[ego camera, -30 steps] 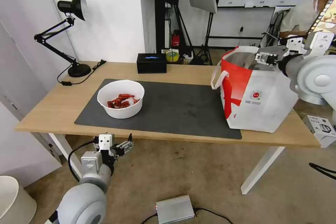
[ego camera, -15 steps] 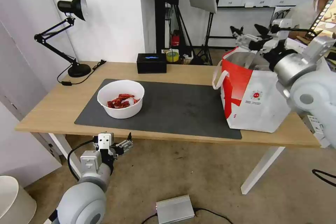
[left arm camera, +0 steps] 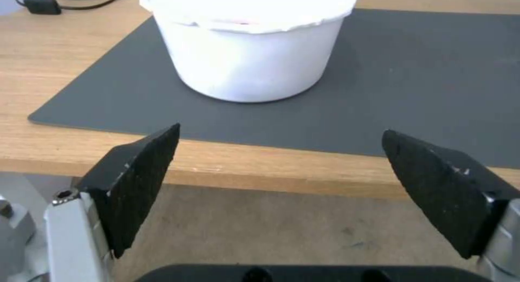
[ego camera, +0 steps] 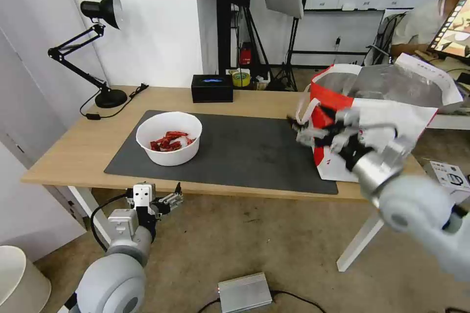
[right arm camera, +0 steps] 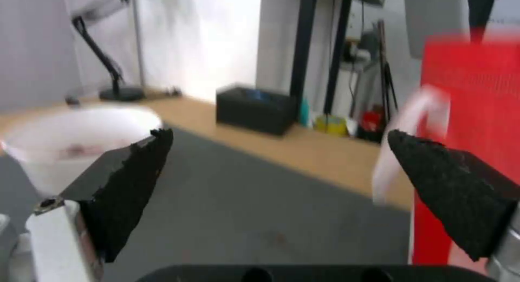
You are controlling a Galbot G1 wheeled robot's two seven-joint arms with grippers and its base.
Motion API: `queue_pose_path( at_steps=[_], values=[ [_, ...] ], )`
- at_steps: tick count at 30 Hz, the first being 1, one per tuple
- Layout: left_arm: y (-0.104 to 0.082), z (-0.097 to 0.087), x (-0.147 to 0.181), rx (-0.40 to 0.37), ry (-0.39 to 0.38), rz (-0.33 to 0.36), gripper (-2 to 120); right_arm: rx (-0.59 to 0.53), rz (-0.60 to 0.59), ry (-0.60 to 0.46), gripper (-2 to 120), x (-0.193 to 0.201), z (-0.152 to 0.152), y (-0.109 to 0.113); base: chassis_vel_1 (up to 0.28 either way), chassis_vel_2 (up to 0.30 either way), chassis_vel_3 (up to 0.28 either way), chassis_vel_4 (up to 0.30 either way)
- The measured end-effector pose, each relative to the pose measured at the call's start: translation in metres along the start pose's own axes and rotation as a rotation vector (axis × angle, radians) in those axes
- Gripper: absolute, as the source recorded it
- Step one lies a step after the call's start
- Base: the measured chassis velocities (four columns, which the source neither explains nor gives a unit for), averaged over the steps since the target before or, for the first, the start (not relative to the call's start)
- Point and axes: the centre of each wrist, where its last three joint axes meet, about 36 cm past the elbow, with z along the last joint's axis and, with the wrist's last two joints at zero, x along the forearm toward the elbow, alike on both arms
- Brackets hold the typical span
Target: Pick up the trash from the table and place it into the takeout bag.
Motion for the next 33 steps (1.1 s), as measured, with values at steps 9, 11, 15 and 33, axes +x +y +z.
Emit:
queue_pose_path(
  at_steps=[9, 11, 15, 33],
  values=[
    [0.001, 0.0, 0.0, 0.003, 0.001, -0.007, 100, 0.008, 0.006, 0.103, 100, 0.037, 0.054, 0.02, 0.0, 0.0, 0.0, 0.0],
    [0.002, 0.0, 0.0, 0.0, -0.003, -0.011, 100, 0.004, 0.008, 0.116, 100, 0.046, 0.065, 0.026, 0.0, 0.0, 0.0, 0.0],
    [0.005, -0.002, -0.001, -0.008, -0.006, -0.018, 100, -0.009, 0.032, 0.144, 100, 0.06, 0.079, 0.035, 0.0, 0.0, 0.0, 0.0],
    [0.007, -0.002, -0.001, -0.013, -0.004, -0.019, 100, -0.107, 0.229, 0.3, 100, 0.092, 0.076, 0.074, 0.0, 0.0, 0.0, 0.0]
  ],
)
